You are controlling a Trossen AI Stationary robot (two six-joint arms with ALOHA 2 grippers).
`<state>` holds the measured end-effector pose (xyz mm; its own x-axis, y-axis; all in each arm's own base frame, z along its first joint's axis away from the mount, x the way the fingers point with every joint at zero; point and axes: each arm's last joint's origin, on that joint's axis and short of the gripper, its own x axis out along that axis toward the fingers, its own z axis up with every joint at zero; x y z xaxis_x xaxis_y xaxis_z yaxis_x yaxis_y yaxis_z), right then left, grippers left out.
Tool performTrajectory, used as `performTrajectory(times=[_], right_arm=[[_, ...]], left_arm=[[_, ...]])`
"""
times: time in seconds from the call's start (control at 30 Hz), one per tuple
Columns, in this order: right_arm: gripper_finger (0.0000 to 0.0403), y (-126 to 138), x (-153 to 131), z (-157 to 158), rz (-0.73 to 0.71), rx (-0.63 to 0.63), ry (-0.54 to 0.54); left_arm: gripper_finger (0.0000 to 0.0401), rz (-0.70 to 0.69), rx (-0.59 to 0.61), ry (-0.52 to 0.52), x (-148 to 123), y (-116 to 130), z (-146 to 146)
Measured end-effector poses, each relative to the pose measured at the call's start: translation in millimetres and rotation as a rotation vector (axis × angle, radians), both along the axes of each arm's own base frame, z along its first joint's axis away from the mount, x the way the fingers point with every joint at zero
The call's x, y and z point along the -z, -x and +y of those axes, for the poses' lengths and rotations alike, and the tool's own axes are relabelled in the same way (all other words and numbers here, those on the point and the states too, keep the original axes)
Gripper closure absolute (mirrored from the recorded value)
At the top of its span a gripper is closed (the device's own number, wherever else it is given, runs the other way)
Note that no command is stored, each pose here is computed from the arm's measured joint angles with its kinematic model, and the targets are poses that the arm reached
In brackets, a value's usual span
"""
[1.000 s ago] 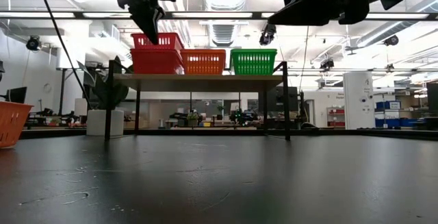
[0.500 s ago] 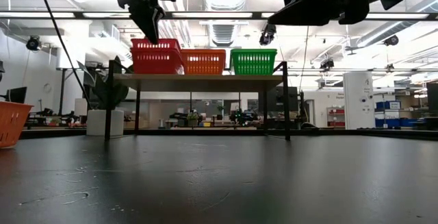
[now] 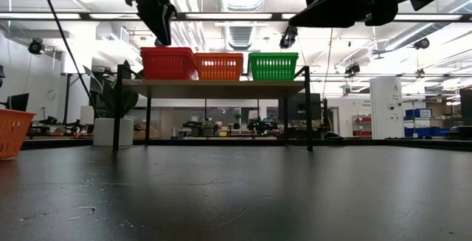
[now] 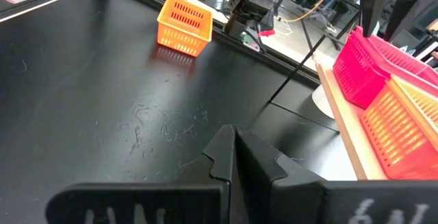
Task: Stack baskets on shelf by color
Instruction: Stack the green basket on top of the other green basket on the shelf
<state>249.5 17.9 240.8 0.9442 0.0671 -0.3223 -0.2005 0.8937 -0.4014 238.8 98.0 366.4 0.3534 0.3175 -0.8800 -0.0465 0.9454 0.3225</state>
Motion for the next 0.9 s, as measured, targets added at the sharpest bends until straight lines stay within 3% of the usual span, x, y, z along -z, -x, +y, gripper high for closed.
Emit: performTrajectory(times=[0.27,0.43,0.57,0.73,0.9], right_arm=[[0.0394,0,0,0,0.001,0.006,-0.019],[0.0394,0,0,0,0.004,0.016,-0.049],[0.0394,0,0,1,0.005,0.019,-0.068],[0.0394,1,2,10,-0.001,-0.020,-0.061],[0.0394,4,4,23,-0.069,-0.080,-0.053]], left_arm=[[0.0292,-0.082,0.049,-0.016,-12,3,-20],[0.0292,-0.231,0.116,-0.022,-26,-3,-47],[0.0292,-0.388,0.243,-0.033,-31,-12,-79],[0.0292,-0.548,0.393,-0.027,-21,-20,-117],[0.0292,-0.639,0.468,-0.019,2,-23,-142]])
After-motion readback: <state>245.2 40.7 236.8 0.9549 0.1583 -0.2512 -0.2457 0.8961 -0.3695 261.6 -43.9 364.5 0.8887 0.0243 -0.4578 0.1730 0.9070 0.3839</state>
